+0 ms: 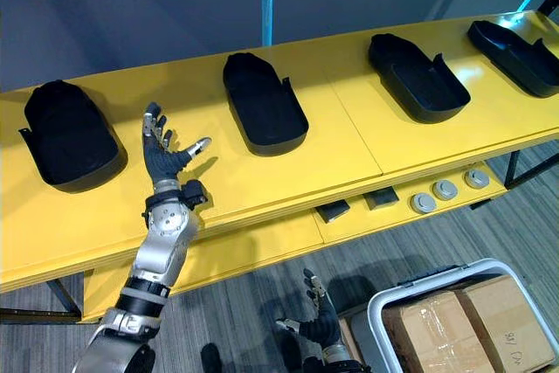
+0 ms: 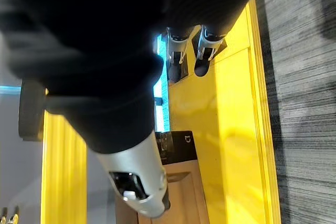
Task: Walk over and take plastic housings, then place them on the shelf
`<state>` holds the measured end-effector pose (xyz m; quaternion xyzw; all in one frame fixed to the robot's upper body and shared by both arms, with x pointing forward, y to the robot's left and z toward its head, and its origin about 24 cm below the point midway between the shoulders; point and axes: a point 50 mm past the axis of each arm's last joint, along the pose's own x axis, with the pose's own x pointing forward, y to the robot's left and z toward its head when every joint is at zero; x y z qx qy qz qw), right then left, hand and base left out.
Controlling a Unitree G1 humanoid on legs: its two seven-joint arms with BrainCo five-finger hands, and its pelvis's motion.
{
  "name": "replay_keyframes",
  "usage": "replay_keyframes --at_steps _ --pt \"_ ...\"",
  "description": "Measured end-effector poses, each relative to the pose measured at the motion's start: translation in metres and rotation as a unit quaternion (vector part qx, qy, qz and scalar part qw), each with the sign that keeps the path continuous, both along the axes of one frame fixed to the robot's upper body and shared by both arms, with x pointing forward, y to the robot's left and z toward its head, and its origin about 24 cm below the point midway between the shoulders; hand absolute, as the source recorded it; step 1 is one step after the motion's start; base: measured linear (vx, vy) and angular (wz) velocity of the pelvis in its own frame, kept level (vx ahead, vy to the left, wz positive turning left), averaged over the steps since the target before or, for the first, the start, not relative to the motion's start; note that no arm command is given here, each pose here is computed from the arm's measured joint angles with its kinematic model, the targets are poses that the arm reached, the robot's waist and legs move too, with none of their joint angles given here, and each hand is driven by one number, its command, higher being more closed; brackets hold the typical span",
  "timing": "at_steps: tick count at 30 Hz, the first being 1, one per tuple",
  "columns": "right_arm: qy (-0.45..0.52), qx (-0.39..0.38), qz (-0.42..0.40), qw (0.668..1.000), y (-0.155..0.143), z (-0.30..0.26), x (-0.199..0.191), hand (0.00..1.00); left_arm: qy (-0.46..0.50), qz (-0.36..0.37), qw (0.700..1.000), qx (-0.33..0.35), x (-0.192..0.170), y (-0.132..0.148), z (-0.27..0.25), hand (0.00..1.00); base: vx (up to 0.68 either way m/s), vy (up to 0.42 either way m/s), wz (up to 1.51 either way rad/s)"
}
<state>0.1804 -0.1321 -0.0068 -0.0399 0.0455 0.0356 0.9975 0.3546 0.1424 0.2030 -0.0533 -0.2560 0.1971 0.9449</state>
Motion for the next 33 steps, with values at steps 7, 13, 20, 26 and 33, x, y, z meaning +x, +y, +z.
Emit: replay_keyframes --at_steps 7,13,20,26,33 --pt "-0.001 -0.002 -0.008 1.000 -0.001 0.000 0.000 0.00 0.016 0.077 0.997 -0.013 0.016 0.027 0.019 0.00 -0.03 0.055 -0.02" --pt "-0.001 0.001 -0.007 1.000 0.002 0.000 0.000 0.00 0.026 0.125 0.991 -0.040 0.015 0.045 0.018 0.00 0.02 0.043 0.04" --pt "0.002 0.019 -0.006 1.000 0.006 0.000 -0.001 0.00 0.046 0.163 0.984 -0.061 0.015 0.065 0.011 0.00 -0.02 0.044 0.04" --pt "0.003 0.019 -0.006 1.000 0.005 -0.001 -0.001 0.00 0.055 0.186 0.978 -0.077 0.012 0.080 0.005 0.00 -0.01 0.038 0.03" --pt "0.007 0.018 -0.009 1.000 0.004 -0.002 -0.001 0.00 0.021 0.181 0.980 -0.081 -0.017 0.076 -0.009 0.00 0.01 0.038 0.05"
